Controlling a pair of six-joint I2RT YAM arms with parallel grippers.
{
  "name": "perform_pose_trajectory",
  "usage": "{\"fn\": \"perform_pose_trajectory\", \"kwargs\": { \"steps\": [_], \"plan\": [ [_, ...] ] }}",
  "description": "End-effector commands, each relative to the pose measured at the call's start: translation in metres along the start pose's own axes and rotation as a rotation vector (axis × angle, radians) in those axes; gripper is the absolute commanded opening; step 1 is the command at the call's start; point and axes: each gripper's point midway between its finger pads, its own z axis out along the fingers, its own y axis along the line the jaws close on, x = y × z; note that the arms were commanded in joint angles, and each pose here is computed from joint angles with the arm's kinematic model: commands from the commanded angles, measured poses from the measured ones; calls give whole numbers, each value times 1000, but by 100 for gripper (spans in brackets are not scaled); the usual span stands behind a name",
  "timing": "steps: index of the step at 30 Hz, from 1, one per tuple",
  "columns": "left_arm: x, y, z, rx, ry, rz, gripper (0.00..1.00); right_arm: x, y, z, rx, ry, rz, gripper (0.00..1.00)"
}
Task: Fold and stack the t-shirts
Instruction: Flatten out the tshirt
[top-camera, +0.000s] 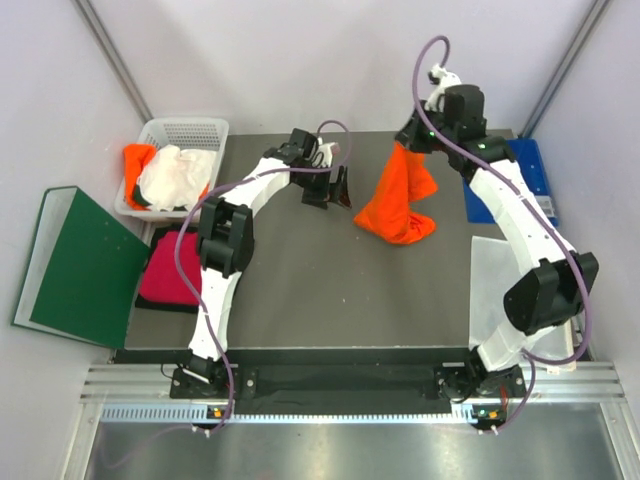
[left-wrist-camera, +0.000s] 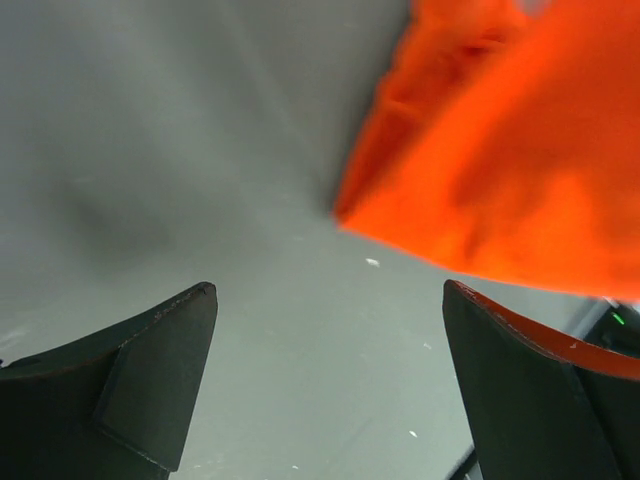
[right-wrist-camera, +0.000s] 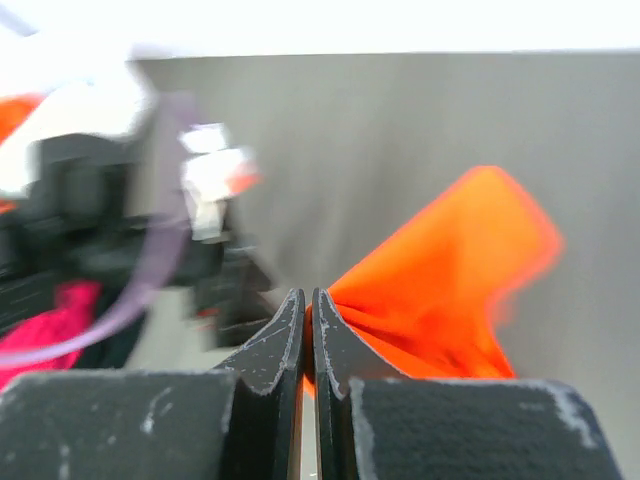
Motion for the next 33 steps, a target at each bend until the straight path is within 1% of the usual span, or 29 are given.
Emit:
{"fn": "perform_pose_trajectory", "kwargs": {
  "steps": [1,2,3,4,5,6,7,8,9,10,11,12,13,14,15,16,17,18,20,21,23,24,26,29,30,31,32,33],
  "plan": [
    [-18,43,-25,-250,-97,-54,99,40,89,3,-254,174,-134,0],
    [-21,53,-32,-296,-114,-78,99,47,108,-3,-300,220,-154,0],
    [-23,70,-44,-346,-136,-122,99,65,126,1,-366,285,-170,0],
    [-21,82,-53,-400,-149,-187,99,88,156,-6,-432,347,-203,0],
    [-22,99,-65,-475,-172,-229,99,87,176,-13,-485,350,-247,0],
    [-17,121,-79,-523,-181,-295,99,114,186,-15,-518,446,-262,1],
    [-15,128,-89,-543,-201,-352,99,131,210,-25,-574,486,-299,4],
    [-14,134,-95,-547,-215,-382,99,133,222,-30,-616,494,-328,10],
    [-3,149,-99,-552,-209,-429,99,150,225,-32,-632,555,-331,30],
    [-4,146,-105,-534,-226,-439,99,158,230,-34,-640,572,-344,37],
    [-8,144,-104,-495,-247,-431,99,165,226,-31,-626,587,-346,41],
    [-3,142,-103,-485,-239,-434,99,162,222,-32,-606,569,-353,58],
    [-5,136,-105,-465,-244,-424,99,153,218,-26,-580,521,-356,65],
    [-9,131,-104,-444,-257,-408,99,156,206,-20,-528,516,-340,74],
    [-6,125,-100,-416,-249,-400,99,141,198,-22,-482,459,-332,85],
    [-10,118,-102,-393,-259,-376,99,123,185,-13,-448,397,-300,88],
    [-18,109,-100,-355,-285,-338,99,121,169,-13,-405,393,-249,90],
    [-15,99,-94,-301,-269,-322,99,112,149,-5,-363,374,-206,90],
    [-16,82,-88,-248,-253,-265,99,120,120,6,-290,398,-140,90],
    [-15,74,-83,-215,-236,-243,99,119,98,12,-236,401,-111,89],
    [-11,57,-71,-191,-198,-167,99,137,71,23,-166,452,-78,88],
    [-6,54,-66,-189,-166,-133,99,139,55,27,-126,458,-64,87],
    [1,44,-54,-192,-127,-100,99,158,35,36,-73,503,-35,86],
    [7,38,-41,-166,-86,-97,99,175,13,44,-30,538,3,85],
    [10,42,-34,-164,-69,-107,95,177,9,48,-25,534,13,85],
    [13,43,-31,-163,-53,-114,86,182,5,49,-18,544,22,85],
    [9,42,-30,-166,-56,-106,70,186,3,51,-14,552,27,85],
    [12,49,-25,-185,-39,-120,19,187,0,53,-11,552,32,85]
  ]
}}
